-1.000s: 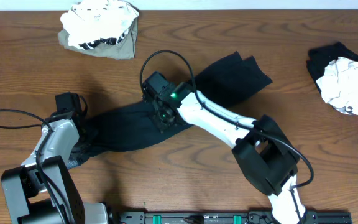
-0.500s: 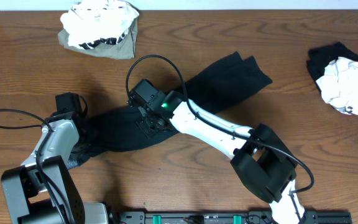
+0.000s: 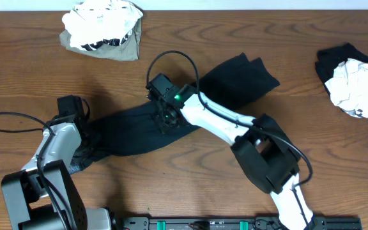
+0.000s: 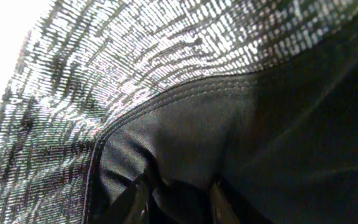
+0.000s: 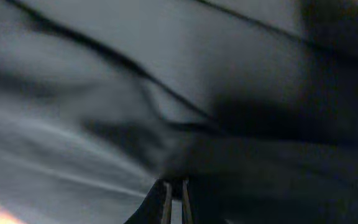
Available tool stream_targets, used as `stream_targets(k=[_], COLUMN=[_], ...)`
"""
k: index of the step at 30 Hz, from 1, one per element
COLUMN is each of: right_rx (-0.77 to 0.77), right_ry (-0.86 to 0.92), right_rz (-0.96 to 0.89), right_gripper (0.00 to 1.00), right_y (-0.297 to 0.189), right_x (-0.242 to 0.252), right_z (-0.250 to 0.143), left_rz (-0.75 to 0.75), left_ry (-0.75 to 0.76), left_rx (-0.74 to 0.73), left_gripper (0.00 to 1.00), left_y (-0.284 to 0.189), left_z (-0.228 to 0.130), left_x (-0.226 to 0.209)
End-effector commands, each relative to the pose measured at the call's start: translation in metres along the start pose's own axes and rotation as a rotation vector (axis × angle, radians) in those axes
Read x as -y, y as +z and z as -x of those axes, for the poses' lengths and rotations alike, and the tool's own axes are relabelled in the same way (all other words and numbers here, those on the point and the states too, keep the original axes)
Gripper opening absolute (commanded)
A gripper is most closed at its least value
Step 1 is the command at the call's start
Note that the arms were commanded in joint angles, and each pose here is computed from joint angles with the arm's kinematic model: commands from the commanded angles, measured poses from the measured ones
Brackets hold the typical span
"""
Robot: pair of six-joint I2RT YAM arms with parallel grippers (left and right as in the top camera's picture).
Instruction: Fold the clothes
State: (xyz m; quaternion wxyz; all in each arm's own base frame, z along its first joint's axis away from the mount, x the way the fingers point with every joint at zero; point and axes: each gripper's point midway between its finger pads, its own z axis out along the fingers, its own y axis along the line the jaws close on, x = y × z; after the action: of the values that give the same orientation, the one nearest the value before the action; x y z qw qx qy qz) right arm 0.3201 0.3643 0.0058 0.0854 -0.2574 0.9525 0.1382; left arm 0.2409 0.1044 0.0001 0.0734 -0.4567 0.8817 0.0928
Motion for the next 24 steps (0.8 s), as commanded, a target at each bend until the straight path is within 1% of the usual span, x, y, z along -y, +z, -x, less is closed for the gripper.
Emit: stream_targets(k=[1,7,13,18,24], right_rx=[0.001,0.072,0.133,0.16,0.164], right_ry=[0.059,0.139,0.266,0.338,0.417], right_rz=[-0.007,-0.075,-0.149,-0.233,-0.271], right_gripper=[0.08,0.12,0.11,0.11,0.11], right_y=[0.004,-0.003,-0.016,-0.026,-0.033], right_x=[0.017,0.066,0.13,0.177,0.22], right_z=[0.006,0.028,0.044,0.046,0.04], left_rz=[0.029,0.029,0.029,0.029,0.029], left_ry=[-0.017,-0.016,-0.016,-0.016,-0.017], left_rx=[-0.015,-0.016,-0.016,-0.015,-0.016], left_gripper=[0.32,0.33,0.33,0.33,0.33], left_y=[0.005,0.005,0.005,0.005,0.005], left_z=[-0.003,-0.003,-0.004,-0.003,-0.004], left_x=[-0.007,-0.007,-0.007,-0.007,-0.007])
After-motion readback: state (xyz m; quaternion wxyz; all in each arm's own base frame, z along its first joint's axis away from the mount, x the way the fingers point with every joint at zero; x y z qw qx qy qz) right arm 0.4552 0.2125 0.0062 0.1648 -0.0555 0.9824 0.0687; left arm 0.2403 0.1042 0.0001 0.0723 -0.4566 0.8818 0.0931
